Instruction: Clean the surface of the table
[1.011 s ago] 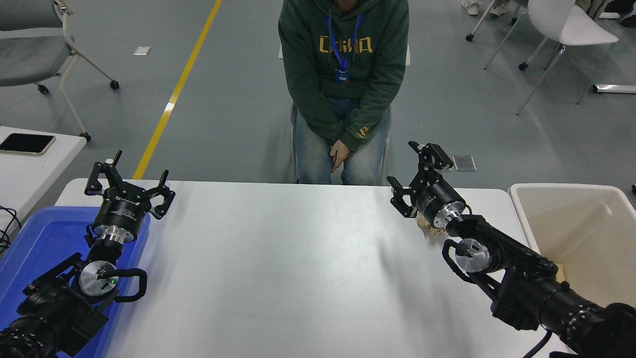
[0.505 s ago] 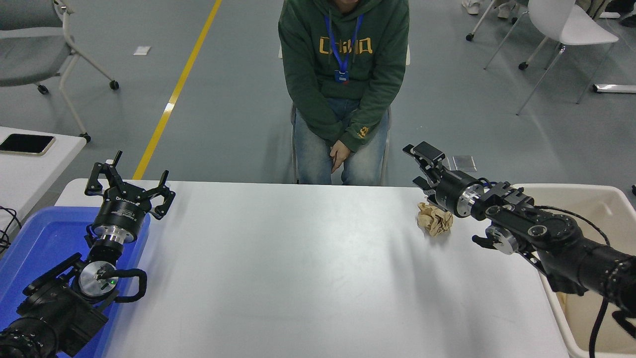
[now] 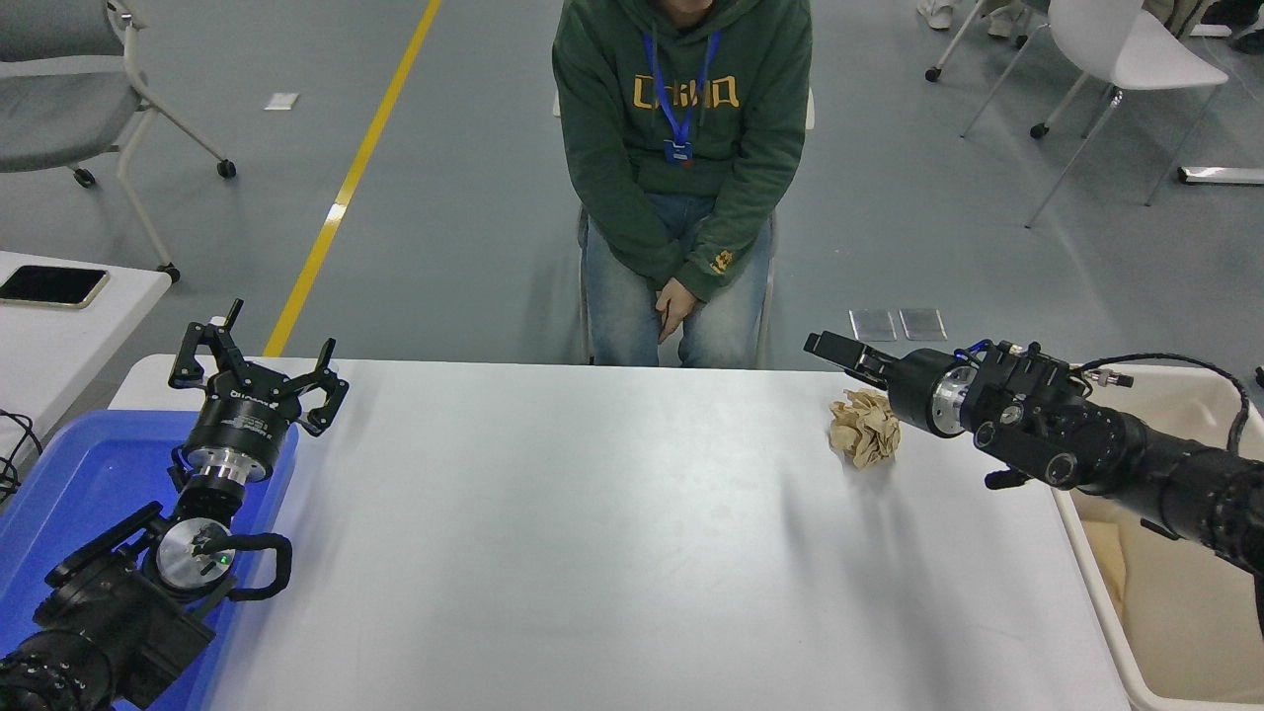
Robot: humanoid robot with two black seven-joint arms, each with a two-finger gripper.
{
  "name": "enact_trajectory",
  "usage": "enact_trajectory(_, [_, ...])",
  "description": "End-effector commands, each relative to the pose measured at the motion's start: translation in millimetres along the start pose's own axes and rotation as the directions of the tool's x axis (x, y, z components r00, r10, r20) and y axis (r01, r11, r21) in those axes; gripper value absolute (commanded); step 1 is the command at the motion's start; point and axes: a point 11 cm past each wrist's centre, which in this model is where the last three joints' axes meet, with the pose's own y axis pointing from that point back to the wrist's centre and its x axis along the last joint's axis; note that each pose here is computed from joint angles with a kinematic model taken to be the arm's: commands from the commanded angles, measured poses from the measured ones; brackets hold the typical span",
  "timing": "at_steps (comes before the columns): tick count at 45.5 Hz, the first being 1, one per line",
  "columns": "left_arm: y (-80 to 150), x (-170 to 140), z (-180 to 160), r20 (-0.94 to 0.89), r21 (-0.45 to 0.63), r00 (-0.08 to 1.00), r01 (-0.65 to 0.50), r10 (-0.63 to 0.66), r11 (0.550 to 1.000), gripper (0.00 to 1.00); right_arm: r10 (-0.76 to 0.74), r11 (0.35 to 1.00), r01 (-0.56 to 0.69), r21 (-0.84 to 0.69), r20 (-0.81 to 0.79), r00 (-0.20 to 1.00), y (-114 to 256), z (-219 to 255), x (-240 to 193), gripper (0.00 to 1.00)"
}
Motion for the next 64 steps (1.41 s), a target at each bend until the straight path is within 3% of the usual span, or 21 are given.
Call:
enact_trajectory(1, [-0.1,-0.5,-0.1,-0.001,0.0,1.0,0.002,-0.002,1.0,1.0,-0.07,0.997,0.063,-0.034,-0.25,0.966,-12.7,-5.7,-8.5,0.98])
enact_trajectory(13, [-0.1,-0.3,-0.1,-0.001,0.0,1.0,0.001,-0.001,1.0,1.0,-0.097,0.995,0.075,-0.069,-0.417,0.904,-21.6,-10.6,-13.2,0.98])
enact_trajectory(25, [-0.1,-0.3,-0.1,-0.001,0.0,1.0,0.001,-0.001,1.0,1.0,-0.168,0.985,0.133,-0.107,-0.477,0.862,-18.0,0.1,-32.5,0.98])
enact_trajectory(52, [0.0,0.1,0.1,0.0,0.0,1.0,0.0,0.0,1.0,1.0,-0.276,0.957,0.203,-0.209,-0.424,0.863,-6.2,27.3,-55.9,0.98])
enact_trajectory(64, [-0.1,-0.3,-0.1,-0.001,0.0,1.0,0.001,-0.001,1.0,1.0,-0.267,0.958,0.195,-0.21,-0.41,0.872,-6.9,26.4,-51.4,0.7])
